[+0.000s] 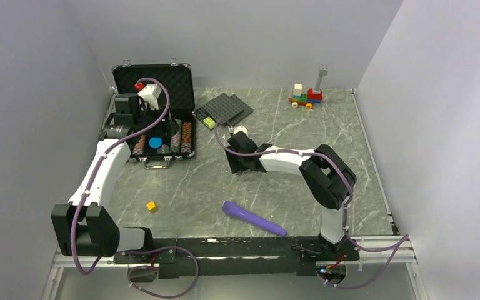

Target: Pack up texas hold em set

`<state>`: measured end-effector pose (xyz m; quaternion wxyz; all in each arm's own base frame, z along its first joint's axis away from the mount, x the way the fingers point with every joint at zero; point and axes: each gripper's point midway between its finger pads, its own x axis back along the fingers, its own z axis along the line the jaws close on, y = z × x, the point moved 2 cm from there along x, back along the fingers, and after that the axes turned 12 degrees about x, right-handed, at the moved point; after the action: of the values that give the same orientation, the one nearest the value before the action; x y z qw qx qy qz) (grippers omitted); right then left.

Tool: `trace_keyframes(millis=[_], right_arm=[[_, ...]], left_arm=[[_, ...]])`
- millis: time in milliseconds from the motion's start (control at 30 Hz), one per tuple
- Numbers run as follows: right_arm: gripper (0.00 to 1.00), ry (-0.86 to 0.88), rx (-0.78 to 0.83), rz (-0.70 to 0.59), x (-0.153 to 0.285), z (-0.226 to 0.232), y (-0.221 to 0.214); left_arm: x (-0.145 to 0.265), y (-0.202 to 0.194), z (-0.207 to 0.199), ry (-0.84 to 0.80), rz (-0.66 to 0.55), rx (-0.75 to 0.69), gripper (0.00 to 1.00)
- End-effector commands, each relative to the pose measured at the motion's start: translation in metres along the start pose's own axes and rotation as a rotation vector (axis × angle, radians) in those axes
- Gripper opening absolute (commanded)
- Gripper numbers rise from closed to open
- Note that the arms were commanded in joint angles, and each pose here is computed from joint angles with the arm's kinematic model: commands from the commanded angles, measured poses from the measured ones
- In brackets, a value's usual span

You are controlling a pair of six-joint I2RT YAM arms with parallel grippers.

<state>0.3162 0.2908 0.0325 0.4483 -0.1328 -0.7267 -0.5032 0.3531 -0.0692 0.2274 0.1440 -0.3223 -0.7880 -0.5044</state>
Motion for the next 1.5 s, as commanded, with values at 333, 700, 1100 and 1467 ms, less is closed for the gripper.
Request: trace_keyframes(millis=[333,700,1100,1467], right_arm=[[0.39,0.043,0.006,-0.001,-0.001,0.003,0.000],[0.32,0.116,0.076,-0.301,0.053,0.008,0.030],[0.30,0.121,0.211,-0.606,0.117,0.036,0.050],[0.29,0.098,0.238,-0.675,0.137,0.039,0.055]], left_arm=[[-0.011,-0.015,-0.042,-0.182,0.067,-0.005,0.73],[-0.040,-0.070,-0.094,-0.441,0.337,0.064,0.64],[-0.054,-0.122,-0.129,-0.601,0.568,0.128,0.60],[-0.057,-0.137,-0.137,-0.629,0.643,0.132,0.50]])
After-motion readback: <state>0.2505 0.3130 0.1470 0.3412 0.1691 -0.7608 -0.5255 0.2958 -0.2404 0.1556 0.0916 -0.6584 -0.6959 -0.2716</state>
